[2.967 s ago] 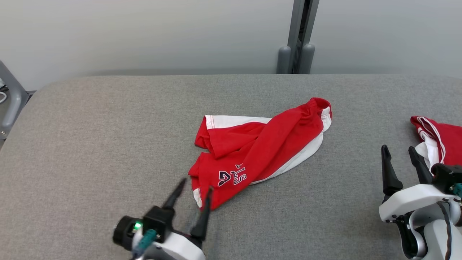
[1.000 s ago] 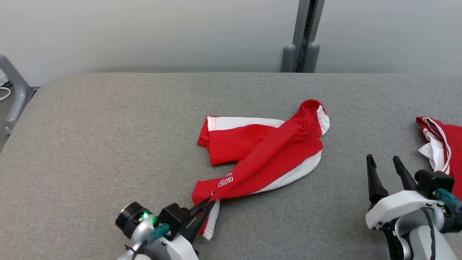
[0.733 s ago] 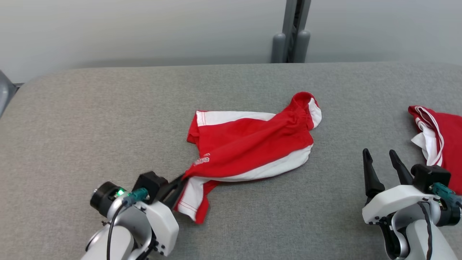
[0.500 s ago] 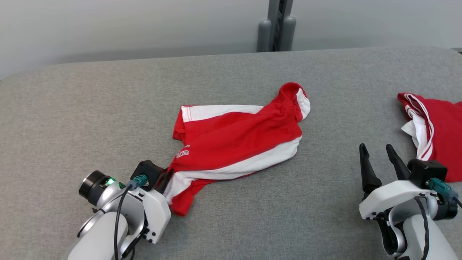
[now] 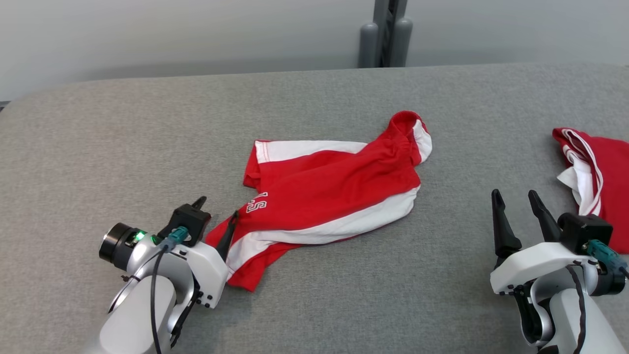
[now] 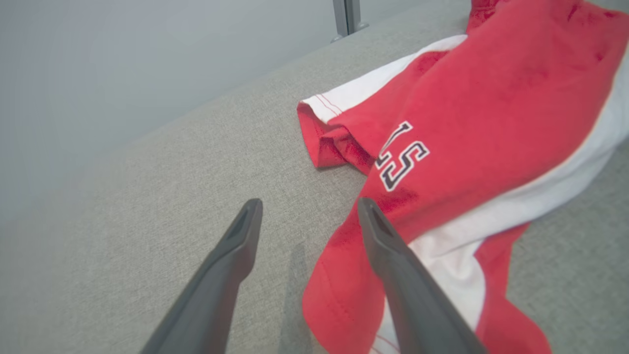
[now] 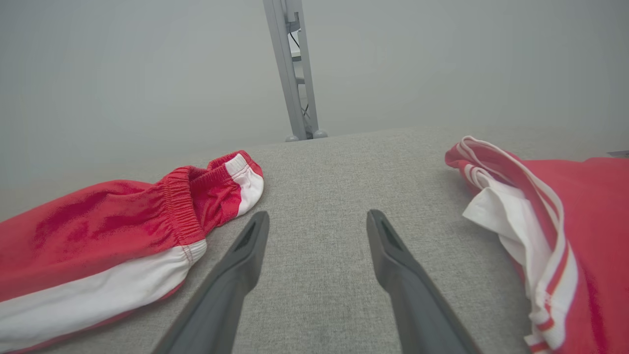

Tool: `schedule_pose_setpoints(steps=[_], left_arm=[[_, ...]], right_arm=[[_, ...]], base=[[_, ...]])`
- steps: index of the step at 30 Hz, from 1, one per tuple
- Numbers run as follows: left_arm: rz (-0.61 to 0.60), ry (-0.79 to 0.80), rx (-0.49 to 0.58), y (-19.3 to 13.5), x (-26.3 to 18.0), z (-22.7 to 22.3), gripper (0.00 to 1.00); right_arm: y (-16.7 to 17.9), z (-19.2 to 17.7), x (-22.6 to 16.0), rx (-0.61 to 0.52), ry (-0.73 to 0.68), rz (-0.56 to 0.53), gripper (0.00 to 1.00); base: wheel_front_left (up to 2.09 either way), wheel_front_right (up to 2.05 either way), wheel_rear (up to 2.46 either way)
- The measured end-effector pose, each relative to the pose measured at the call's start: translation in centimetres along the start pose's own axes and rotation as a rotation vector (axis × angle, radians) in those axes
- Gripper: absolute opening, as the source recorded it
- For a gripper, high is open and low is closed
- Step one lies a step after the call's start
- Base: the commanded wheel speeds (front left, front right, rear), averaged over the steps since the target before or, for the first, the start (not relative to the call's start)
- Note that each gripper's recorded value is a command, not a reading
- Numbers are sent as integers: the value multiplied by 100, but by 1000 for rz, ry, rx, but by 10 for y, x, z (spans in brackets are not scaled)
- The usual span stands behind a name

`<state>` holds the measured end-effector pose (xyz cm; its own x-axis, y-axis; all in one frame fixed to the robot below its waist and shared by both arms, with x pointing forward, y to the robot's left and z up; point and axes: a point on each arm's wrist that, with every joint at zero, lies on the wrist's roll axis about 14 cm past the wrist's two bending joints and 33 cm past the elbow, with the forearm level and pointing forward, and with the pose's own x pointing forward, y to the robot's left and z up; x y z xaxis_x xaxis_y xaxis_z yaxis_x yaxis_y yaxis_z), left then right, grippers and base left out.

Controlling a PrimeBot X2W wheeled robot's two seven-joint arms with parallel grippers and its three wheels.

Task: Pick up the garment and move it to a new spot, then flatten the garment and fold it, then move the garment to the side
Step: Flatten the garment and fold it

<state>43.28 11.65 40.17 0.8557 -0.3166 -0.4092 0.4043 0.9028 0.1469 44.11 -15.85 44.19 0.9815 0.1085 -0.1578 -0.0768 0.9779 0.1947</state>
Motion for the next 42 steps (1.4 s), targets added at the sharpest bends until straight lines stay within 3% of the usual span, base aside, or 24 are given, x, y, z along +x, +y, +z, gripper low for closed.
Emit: schedule_pose_setpoints(steps=[13, 22, 31, 42], left_arm=[[242, -293, -222, 36, -56, 41, 100], [313, -327, -389, 23, -86, 25, 100], [262, -259, -361, 6, -80, 6, 100], [124, -95, -123, -15, -53, -22, 100]], right_arm=[[41, 27, -3, -5, -98, 107, 100], [59, 34, -8, -12, -126, 158, 100], [57, 30, -9, -16, -112, 157, 100], [47, 18, -12, -21, -73, 138, 100]], base=[[0, 0, 0], [0, 0, 0], [0, 0, 0], [0, 0, 0]])
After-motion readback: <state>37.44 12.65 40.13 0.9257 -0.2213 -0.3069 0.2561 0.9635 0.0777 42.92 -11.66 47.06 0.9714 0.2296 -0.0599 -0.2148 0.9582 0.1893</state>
